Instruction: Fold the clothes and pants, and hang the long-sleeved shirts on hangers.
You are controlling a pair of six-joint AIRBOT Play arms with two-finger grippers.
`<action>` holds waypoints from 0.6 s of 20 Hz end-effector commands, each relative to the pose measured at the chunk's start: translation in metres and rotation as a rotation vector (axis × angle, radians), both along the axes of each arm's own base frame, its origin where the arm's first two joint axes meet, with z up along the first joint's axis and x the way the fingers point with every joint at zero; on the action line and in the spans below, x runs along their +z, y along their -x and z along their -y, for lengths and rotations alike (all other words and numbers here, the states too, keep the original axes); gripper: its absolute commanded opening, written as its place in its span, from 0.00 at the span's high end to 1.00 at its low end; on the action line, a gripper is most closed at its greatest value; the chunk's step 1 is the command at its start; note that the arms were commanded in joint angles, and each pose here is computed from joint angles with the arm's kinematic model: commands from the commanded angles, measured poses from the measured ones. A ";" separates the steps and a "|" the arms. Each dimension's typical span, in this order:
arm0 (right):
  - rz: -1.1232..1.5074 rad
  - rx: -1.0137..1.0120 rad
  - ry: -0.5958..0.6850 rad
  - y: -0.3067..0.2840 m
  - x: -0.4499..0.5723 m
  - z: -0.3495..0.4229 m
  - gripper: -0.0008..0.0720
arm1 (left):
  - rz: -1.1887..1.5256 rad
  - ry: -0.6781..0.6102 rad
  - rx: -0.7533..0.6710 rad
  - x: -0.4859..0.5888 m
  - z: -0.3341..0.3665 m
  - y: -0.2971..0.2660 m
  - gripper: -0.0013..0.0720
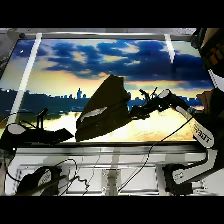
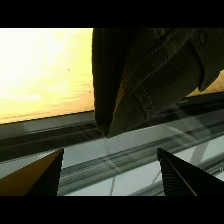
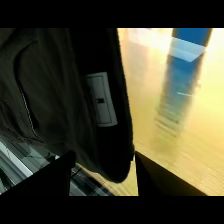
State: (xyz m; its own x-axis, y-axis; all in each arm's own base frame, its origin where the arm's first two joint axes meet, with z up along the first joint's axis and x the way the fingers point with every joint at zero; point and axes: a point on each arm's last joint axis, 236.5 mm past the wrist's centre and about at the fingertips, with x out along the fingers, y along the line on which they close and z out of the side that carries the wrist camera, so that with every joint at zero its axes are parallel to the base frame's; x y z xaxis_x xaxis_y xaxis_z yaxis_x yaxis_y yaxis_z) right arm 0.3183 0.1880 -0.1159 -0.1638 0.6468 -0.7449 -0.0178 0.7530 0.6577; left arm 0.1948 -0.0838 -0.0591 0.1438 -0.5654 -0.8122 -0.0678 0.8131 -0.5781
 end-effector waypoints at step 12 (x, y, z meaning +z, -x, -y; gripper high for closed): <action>0.113 -0.047 -0.016 -0.028 -0.002 -0.005 0.92 | 0.068 -0.064 0.041 -0.038 -0.004 -0.003 0.11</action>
State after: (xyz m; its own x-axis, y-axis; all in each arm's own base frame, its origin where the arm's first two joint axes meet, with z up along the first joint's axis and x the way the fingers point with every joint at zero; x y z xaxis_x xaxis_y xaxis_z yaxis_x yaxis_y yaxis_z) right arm 0.3415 0.1930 -0.1178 -0.0707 0.6634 -0.7449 -0.0570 0.7429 0.6670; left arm 0.2056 -0.0735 -0.0881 0.2385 -0.4982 -0.8336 -0.1108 0.8388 -0.5330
